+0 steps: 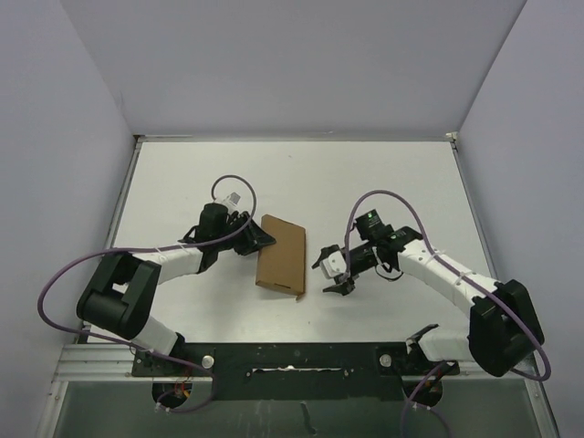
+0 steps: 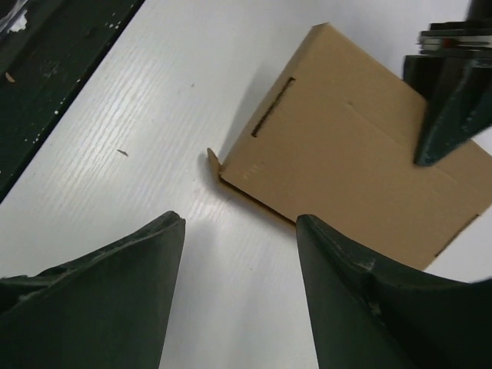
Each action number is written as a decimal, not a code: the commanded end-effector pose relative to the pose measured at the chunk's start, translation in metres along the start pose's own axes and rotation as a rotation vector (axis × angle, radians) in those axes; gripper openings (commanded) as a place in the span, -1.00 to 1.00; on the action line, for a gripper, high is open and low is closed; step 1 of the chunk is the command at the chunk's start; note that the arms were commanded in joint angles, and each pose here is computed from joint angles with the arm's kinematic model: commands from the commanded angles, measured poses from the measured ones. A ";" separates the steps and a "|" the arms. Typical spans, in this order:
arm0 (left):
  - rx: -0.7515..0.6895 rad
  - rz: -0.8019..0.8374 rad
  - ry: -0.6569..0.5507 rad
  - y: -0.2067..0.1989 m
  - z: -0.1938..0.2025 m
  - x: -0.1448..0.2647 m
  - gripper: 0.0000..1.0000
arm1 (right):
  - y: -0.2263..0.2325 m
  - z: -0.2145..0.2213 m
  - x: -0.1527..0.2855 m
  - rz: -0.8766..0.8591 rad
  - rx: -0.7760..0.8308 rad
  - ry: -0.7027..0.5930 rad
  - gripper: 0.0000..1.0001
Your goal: Fold the paper box
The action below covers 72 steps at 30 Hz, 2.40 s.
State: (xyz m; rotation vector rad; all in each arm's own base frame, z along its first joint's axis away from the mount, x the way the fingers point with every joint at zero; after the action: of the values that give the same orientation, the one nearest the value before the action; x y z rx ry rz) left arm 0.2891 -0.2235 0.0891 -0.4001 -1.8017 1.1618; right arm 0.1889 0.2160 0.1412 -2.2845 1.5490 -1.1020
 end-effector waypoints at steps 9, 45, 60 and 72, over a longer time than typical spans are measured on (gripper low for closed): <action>-0.003 0.062 -0.099 0.006 -0.023 0.014 -1.00 | 0.025 0.019 -0.060 -0.204 0.270 0.152 -0.24; 0.005 0.058 -0.060 0.011 -0.022 0.009 -1.00 | 0.000 0.024 -0.100 -0.150 0.333 0.334 -0.57; 0.008 0.063 -0.045 0.014 -0.019 0.007 -1.00 | 0.001 0.034 -0.104 -0.165 0.351 0.393 -0.80; 0.026 0.077 -0.008 0.020 -0.020 0.003 -1.00 | -0.005 0.031 -0.102 -0.134 0.369 0.398 -0.80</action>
State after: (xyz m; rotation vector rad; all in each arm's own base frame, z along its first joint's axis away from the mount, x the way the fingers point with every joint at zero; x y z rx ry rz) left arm 0.2984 -0.1995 0.0821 -0.4195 -1.7932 1.2647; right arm 0.1771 0.2821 0.0497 -2.1728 1.1252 -1.7856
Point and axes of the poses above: each gripper's point midway between its finger pads, its own x axis back along the fingers, its own y axis along the line the jaws close on, z = x × y, the point moved 3 cm from there along x, back along the fingers, and after that the axes turned 13 degrees about x, right-handed, at the moved point
